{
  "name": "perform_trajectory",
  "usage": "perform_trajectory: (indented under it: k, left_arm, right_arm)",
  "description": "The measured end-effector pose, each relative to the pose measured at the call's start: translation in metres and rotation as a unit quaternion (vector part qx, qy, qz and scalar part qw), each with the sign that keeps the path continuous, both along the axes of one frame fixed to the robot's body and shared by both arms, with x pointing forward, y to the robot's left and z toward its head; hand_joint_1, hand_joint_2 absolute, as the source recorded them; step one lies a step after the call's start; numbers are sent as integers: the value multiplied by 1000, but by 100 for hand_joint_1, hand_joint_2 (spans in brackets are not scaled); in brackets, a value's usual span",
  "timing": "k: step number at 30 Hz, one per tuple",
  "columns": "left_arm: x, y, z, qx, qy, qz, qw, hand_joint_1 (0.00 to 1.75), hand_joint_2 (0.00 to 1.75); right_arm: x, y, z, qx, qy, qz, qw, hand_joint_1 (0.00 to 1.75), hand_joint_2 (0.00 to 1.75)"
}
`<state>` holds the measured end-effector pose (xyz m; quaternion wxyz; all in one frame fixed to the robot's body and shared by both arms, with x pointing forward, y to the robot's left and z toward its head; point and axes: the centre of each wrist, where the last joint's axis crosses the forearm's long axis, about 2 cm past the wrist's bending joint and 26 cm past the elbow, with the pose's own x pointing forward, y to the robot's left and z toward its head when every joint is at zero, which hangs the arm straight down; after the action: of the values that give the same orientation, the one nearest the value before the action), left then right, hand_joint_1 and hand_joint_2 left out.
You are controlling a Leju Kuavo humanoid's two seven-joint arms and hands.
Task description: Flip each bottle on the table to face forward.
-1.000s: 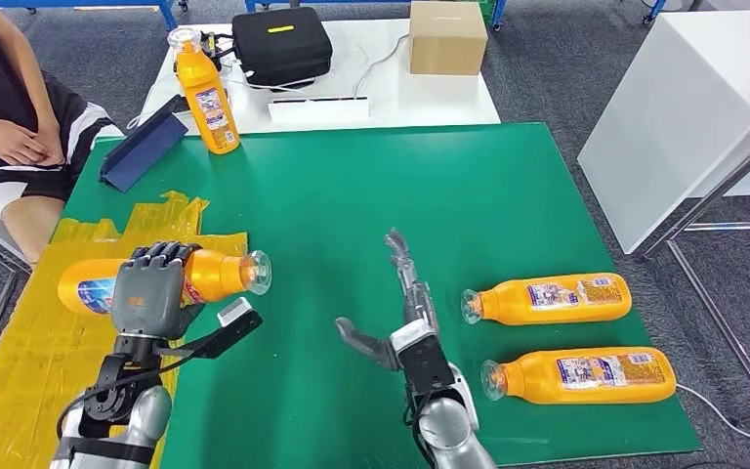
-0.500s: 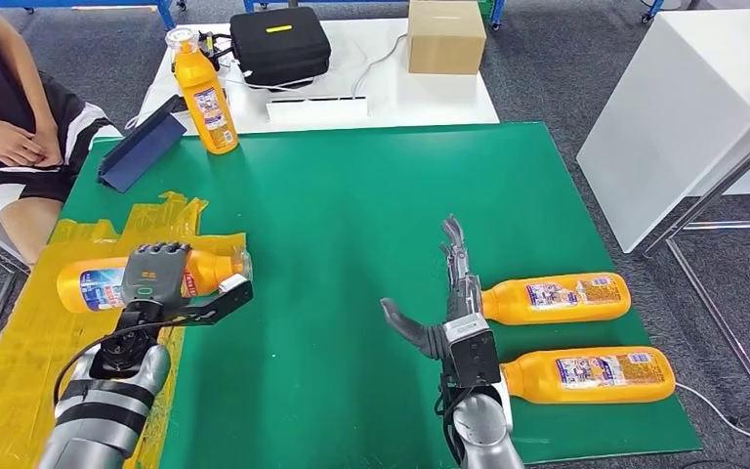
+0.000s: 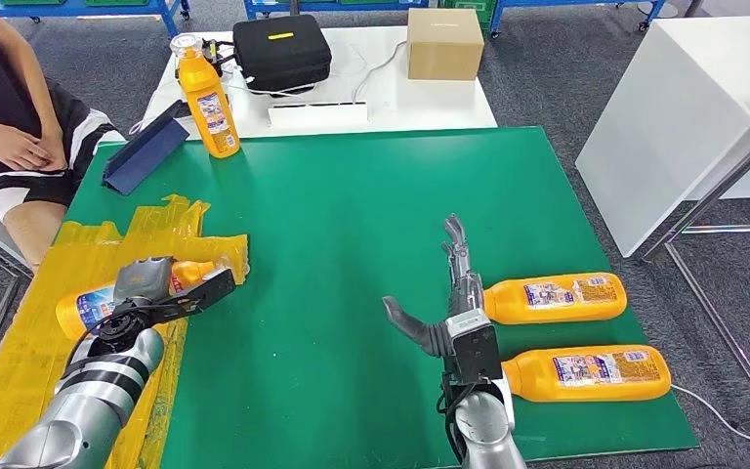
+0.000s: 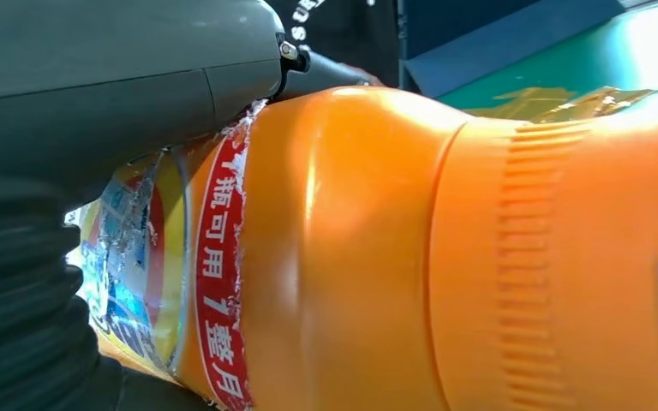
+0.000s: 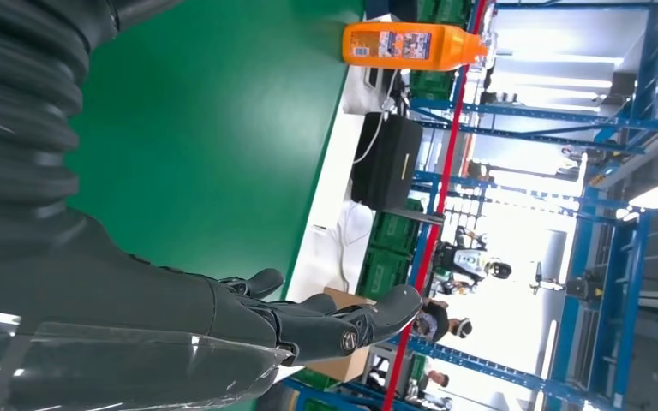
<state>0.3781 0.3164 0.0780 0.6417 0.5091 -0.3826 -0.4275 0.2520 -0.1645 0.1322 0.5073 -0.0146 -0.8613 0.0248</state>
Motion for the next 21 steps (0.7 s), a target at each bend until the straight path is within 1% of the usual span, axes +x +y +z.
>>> perform_trajectory:
  k: [4,8,13,15,18,21]
  left_arm:
    - [-3,4,-3,-7,-20,11,1000,0,175]
    - [-7,7,-7,-21,-44,4,999,0,175]
    - [-9,8,-9,-30,-54,3,998,0,175]
    - [-12,7,-10,-38,-68,-3,997,0,175]
    - [-18,3,-11,-63,-116,-26,991,0,175]
    - [-32,-4,-13,-125,-192,-68,971,0,175]
  right_arm:
    - [0,0,0,-3,5,-3,1000,0,175]
    - [0,0,-2,-3,8,-3,1000,0,175]
    - [0,0,-3,-4,11,-3,1000,0,175]
    - [-1,0,-3,-4,12,-4,1000,0,175]
    - [-1,0,-4,-6,14,-7,1000,0,175]
    - [-3,-1,-6,-11,15,-12,1000,0,175]
